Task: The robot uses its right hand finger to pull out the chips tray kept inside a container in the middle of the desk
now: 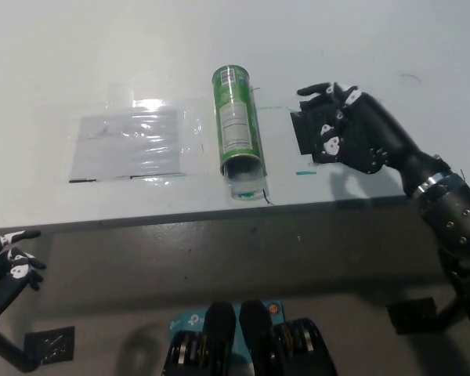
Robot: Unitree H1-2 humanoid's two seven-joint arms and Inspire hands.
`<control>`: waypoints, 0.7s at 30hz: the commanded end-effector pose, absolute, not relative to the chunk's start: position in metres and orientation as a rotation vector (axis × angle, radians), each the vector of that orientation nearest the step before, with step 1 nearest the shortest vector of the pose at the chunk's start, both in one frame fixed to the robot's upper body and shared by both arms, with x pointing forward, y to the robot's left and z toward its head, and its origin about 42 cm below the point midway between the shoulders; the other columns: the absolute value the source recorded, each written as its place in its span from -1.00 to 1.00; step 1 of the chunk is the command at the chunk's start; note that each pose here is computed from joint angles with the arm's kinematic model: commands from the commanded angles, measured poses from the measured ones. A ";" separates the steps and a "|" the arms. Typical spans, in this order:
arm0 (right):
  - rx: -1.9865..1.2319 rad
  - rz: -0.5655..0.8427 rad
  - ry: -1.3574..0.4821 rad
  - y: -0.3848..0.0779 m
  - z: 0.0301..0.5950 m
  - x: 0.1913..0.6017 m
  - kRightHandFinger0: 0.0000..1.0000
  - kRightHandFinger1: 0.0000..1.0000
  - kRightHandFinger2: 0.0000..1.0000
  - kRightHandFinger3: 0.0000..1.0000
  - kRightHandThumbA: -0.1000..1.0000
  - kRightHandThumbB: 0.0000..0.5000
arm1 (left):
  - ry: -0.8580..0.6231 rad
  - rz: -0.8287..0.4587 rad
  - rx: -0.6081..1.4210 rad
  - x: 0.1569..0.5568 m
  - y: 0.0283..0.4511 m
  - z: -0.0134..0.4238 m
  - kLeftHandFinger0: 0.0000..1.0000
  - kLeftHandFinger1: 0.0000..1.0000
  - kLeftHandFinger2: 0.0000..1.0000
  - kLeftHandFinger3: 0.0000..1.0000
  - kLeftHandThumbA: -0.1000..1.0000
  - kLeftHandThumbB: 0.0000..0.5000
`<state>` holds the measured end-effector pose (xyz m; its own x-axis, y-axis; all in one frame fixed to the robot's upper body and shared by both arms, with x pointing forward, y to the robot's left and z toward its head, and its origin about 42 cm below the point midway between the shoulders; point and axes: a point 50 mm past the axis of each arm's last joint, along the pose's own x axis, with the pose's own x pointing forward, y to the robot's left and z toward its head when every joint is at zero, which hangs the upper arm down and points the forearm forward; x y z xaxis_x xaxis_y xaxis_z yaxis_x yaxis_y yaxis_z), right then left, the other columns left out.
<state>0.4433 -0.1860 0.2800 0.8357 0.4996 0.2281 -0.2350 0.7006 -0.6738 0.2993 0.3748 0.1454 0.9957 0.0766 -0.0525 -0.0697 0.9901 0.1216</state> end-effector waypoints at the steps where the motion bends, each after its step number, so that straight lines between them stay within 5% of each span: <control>1: -0.768 0.480 -0.525 -0.176 0.302 0.452 -0.59 -0.67 0.35 0.56 -1.00 0.04 | -0.002 0.055 0.154 0.304 0.381 0.169 -0.34 -0.36 -0.28 0.30 -0.90 -0.60; 2: -0.790 0.504 -0.513 -0.173 0.298 0.454 -0.19 -0.45 0.35 0.55 -1.00 -0.04 | -0.004 0.054 0.159 0.306 0.382 0.170 -0.33 -0.36 -0.27 0.30 -0.91 -0.63; 7: -0.889 0.563 -0.540 -0.163 0.289 0.459 -0.62 -0.69 0.33 0.50 -1.00 -0.05 | -0.011 0.050 0.153 0.308 0.384 0.172 -0.30 -0.35 -0.27 0.28 -0.91 -0.61; 12: -0.926 0.619 -0.522 -0.153 0.277 0.460 -0.49 -0.67 0.38 0.50 -1.00 -0.05 | -0.010 0.051 0.170 0.306 0.384 0.173 -0.33 -0.36 -0.29 0.33 -0.90 -0.64; 16: -0.972 0.642 -0.531 -0.142 0.269 0.461 -0.69 -0.72 0.41 0.53 -1.00 -0.04 | -0.011 0.032 0.151 0.308 0.383 0.173 -0.32 -0.36 -0.29 0.30 -0.92 -0.65; 21: -0.959 0.670 -0.538 -0.132 0.262 0.464 -0.71 -0.74 0.42 0.56 -1.00 -0.05 | -0.010 0.033 0.157 0.307 0.383 0.174 -0.32 -0.34 -0.28 0.33 -0.90 -0.64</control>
